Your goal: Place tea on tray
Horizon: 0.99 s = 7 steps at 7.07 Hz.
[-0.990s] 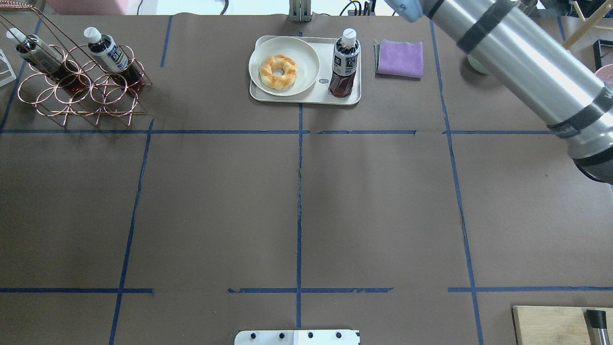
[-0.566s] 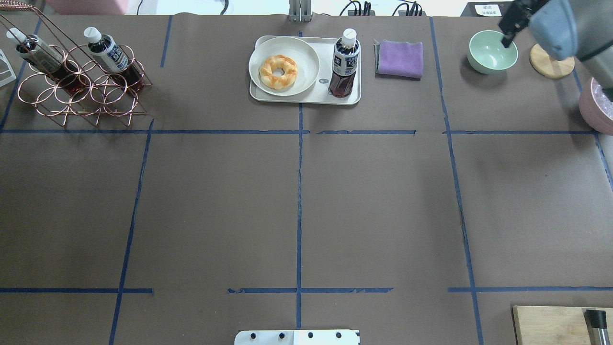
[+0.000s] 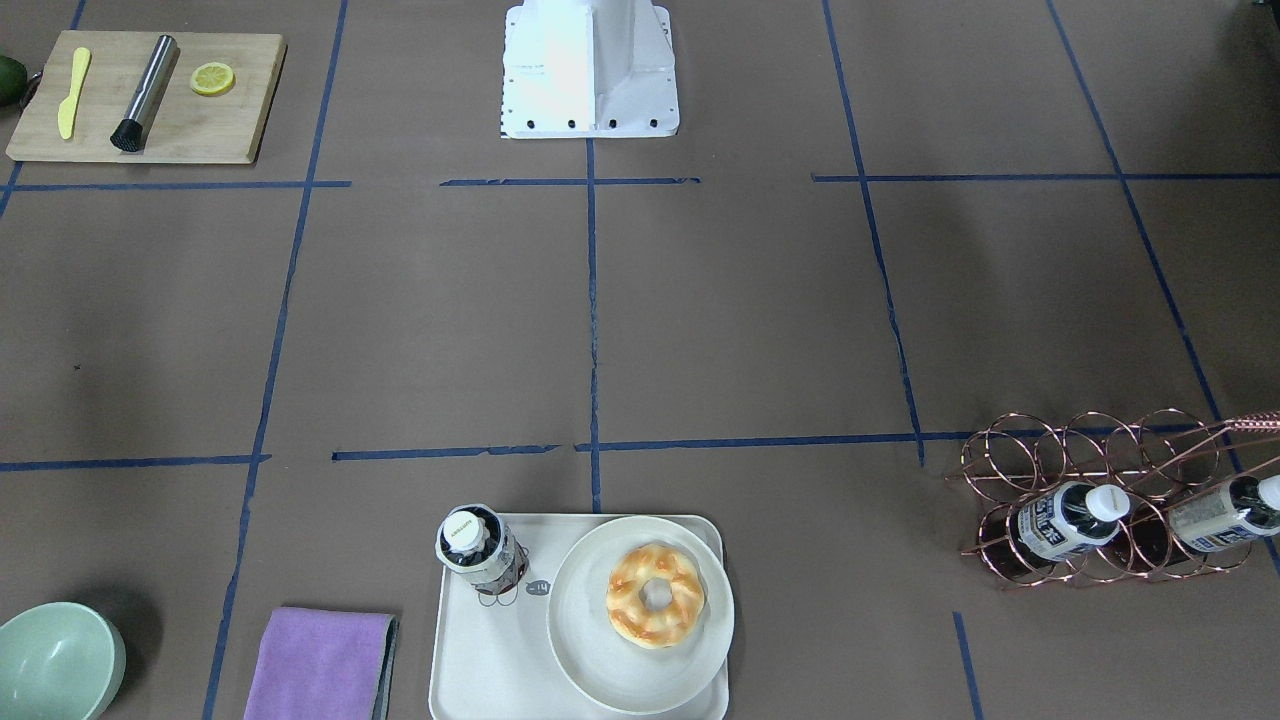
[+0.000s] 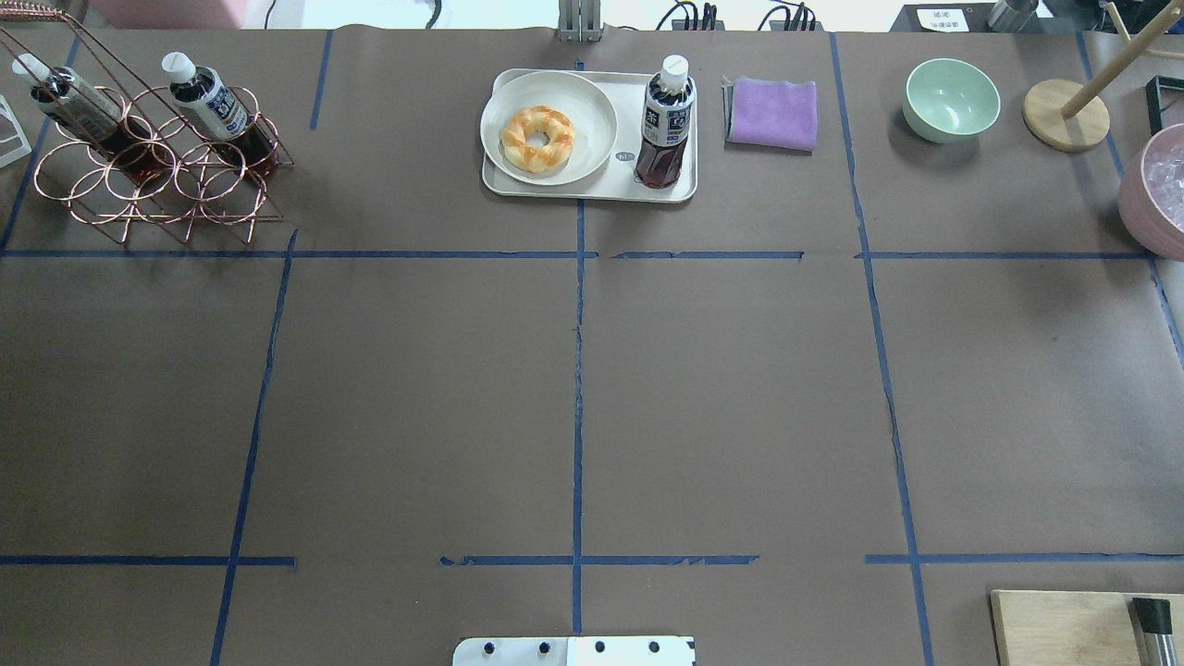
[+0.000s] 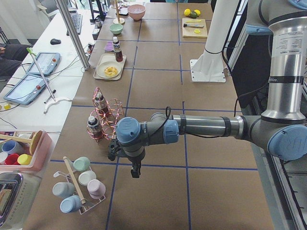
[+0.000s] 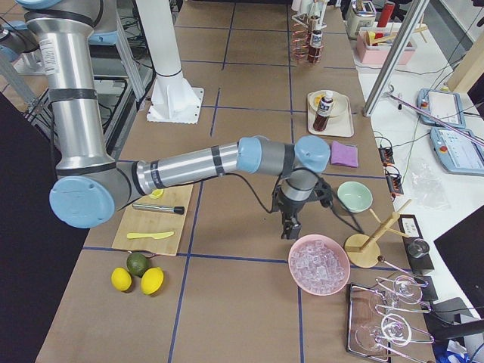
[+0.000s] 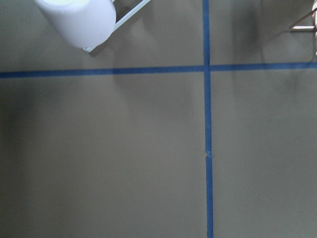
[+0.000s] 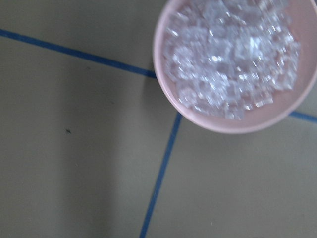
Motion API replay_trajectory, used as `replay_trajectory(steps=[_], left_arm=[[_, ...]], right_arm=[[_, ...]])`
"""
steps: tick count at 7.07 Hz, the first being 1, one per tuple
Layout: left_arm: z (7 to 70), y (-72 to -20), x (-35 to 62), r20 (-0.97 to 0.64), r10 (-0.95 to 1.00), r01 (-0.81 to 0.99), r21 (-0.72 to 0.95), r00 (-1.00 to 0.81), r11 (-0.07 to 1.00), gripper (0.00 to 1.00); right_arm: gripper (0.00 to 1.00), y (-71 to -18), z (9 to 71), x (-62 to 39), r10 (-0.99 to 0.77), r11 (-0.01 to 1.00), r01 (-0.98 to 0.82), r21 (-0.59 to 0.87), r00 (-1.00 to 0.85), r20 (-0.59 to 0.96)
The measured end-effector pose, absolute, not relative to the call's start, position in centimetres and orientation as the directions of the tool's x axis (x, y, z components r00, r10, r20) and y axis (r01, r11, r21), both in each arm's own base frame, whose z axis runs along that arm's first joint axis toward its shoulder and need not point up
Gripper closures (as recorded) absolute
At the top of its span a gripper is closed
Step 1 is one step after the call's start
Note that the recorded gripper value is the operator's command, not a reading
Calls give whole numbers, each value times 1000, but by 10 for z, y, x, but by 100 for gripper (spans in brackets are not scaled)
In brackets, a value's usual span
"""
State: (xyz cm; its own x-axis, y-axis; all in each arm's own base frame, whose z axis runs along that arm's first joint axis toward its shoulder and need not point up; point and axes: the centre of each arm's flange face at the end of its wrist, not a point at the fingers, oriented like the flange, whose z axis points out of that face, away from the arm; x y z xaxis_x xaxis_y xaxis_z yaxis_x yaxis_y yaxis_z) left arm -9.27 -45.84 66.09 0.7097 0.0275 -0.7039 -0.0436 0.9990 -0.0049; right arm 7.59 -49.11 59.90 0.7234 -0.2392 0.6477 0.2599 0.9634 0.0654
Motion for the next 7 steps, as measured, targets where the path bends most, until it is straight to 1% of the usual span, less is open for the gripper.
replay_trajectory(steps=[1, 2, 4, 7], left_arm=[[666, -453, -93, -700, 20, -44, -16, 713, 999, 0], [670, -447, -92, -699, 15, -45, -24, 715, 999, 0], [673, -442, -92, -698, 14, -45, -27, 716, 999, 0], [672, -442, -92, -696, 15, -46, -25, 718, 999, 0]], right_arm=[[0, -453, 631, 101, -179, 976, 215, 30, 719, 671], [0, -436, 641, 111, -137, 985, 172, 15, 723, 677], [0, -433, 641, 116, -82, 995, 98, 14, 738, 670], [0, -433, 641, 116, -65, 997, 74, 15, 740, 669]])
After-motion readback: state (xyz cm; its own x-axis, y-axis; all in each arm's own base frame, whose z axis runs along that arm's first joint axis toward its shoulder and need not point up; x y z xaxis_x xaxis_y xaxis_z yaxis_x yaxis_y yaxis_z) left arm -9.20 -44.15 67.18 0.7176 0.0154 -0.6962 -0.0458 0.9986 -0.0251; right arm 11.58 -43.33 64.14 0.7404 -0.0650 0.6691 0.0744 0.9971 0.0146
